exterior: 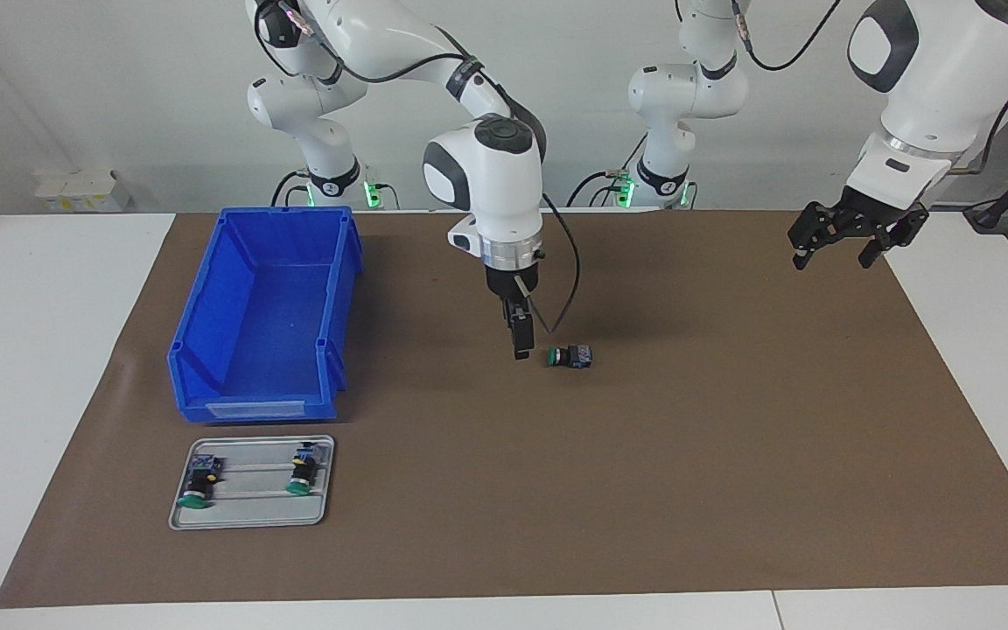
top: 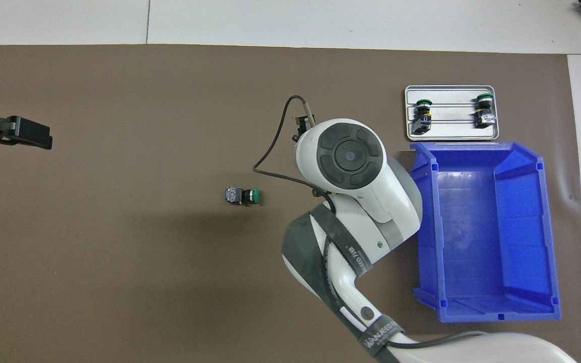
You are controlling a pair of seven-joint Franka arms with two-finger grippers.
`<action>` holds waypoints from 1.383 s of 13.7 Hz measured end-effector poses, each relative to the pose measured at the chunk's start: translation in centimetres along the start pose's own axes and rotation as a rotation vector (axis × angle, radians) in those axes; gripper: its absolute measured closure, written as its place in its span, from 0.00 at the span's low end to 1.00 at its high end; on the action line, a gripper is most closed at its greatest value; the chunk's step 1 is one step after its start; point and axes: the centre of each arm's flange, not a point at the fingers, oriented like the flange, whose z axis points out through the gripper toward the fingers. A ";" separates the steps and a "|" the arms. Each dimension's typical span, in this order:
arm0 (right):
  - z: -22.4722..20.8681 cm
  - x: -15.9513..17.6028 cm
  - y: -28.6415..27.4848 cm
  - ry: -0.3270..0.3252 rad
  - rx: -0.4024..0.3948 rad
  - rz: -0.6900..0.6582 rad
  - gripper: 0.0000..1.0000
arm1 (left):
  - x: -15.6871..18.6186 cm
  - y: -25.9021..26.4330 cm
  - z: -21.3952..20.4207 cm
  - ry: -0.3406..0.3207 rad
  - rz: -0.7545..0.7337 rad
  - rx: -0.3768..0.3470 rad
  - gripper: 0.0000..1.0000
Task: Place and press button with both arms
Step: 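Retract the right gripper to the bin while the left gripper approaches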
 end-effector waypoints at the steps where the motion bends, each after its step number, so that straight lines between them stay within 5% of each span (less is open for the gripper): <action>1: -0.7 1.6 -0.1 0.007 -0.006 -0.051 0.01 | 0.0 0.4 0.1 -0.002 0.007 -0.001 0.00; 5: -4.8 7.8 0.0 -0.021 0.003 -0.182 0.00 | -0.3 4.5 0.4 -0.012 0.077 -0.005 0.00; 10: -9.7 16.1 3.5 -0.039 -0.126 -0.534 0.00 | -0.8 8.0 0.2 -0.012 0.154 -0.008 0.00; 14: -11.8 22.7 5.5 -0.076 -0.177 -0.847 0.00 | -1.6 10.0 1.3 -0.030 0.426 -0.082 0.00; 19: -13.1 28.0 6.5 -0.109 -0.188 -1.088 0.00 | -2.7 10.8 3.8 0.066 0.872 -0.212 0.00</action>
